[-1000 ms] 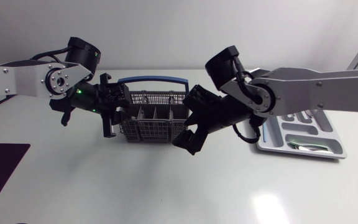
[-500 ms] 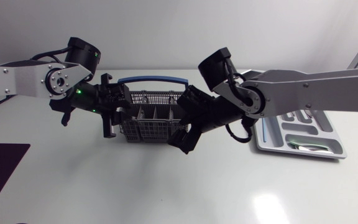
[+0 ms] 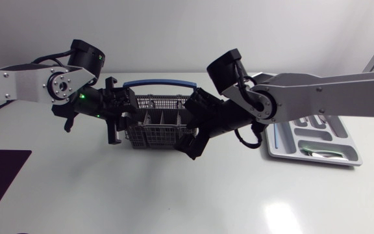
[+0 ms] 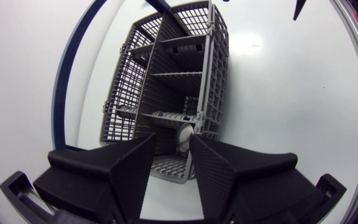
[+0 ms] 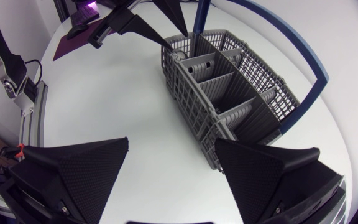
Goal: Unload the cutlery basket into the drawer organizer.
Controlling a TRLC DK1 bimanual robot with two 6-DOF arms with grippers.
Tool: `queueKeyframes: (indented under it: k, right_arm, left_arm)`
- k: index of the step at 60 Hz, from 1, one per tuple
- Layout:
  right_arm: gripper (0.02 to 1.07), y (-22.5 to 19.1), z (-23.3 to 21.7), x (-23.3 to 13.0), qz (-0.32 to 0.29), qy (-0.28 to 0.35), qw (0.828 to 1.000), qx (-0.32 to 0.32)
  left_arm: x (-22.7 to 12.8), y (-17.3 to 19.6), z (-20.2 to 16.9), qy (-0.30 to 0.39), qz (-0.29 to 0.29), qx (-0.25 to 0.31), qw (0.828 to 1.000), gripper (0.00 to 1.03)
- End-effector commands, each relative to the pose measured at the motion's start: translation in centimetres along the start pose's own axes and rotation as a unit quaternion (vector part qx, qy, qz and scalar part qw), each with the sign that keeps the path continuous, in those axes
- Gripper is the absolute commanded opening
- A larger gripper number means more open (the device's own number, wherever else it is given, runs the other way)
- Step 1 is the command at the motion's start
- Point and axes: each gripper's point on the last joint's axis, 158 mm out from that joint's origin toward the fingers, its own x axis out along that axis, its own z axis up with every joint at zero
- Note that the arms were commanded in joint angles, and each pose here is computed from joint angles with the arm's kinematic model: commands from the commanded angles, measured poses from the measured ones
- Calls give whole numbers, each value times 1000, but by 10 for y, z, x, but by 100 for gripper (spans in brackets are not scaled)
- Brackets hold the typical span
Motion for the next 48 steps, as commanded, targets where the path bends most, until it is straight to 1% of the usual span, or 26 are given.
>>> queueKeyframes:
  k: [1,23,39,48]
  right_arm:
    - [102,6,-14,12,8,16,1000,16]
    - [102,7,-16,13,9,18,1000,16]
    - [102,7,-16,12,9,17,1000,16]
    - [102,7,-16,12,9,16,1000,16]
  left_arm:
    - [3,-19,-4,2,-22,13,1000,41]
    - [-1,-21,-3,1,-19,13,1000,41]
    - [-5,-11,3,-5,-7,13,1000,41]
    - [-4,-11,0,-4,-7,11,1000,41]
